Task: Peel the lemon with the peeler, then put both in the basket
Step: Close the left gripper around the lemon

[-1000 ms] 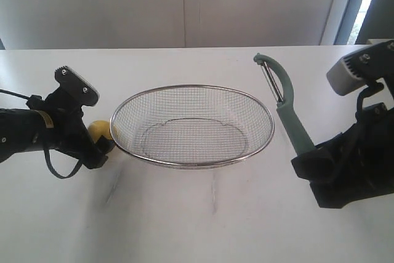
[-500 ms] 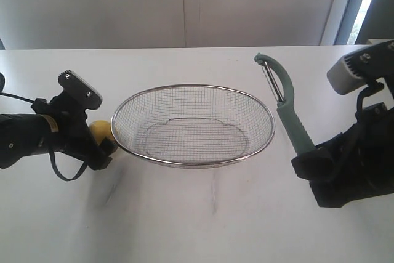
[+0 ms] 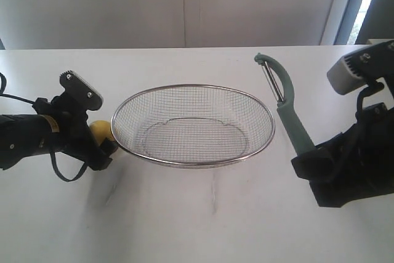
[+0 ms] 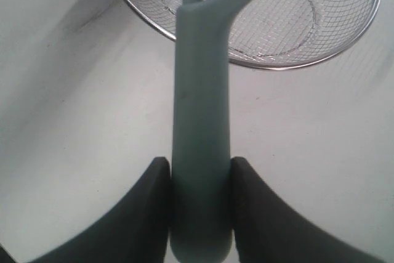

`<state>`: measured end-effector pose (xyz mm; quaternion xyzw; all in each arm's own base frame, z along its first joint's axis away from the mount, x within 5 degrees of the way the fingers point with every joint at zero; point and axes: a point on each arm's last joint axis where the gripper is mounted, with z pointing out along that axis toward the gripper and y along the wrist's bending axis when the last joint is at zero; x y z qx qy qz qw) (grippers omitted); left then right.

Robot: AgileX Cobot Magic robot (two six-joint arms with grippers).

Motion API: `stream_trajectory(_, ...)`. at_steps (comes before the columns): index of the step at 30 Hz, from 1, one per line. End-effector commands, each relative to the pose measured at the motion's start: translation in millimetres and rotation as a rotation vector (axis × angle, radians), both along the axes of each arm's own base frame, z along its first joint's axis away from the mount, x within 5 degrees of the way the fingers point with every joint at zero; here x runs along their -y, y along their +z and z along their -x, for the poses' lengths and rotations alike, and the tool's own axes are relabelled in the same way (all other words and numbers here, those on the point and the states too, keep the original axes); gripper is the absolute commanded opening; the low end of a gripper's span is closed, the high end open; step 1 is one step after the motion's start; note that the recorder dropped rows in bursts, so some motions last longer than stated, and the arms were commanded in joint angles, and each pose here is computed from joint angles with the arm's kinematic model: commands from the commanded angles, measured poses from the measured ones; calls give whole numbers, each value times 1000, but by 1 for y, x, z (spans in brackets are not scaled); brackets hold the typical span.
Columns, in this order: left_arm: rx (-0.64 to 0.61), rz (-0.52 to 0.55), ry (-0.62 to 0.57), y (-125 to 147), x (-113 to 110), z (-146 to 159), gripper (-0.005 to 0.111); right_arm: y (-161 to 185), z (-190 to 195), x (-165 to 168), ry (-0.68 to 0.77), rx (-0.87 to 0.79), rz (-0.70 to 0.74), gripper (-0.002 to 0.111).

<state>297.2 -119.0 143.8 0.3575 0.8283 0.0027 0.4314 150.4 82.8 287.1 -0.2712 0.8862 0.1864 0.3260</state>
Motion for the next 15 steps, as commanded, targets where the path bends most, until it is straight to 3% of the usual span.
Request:
stream_trajectory(1, -12, -8, -12, -8, 3, 0, 105, 1, 1, 0, -3, 4, -8, 0)
stream_trajectory(15, -4, -46, -44, -13, 4, -1, 105, 1, 1, 0, -3, 4, -8, 0)
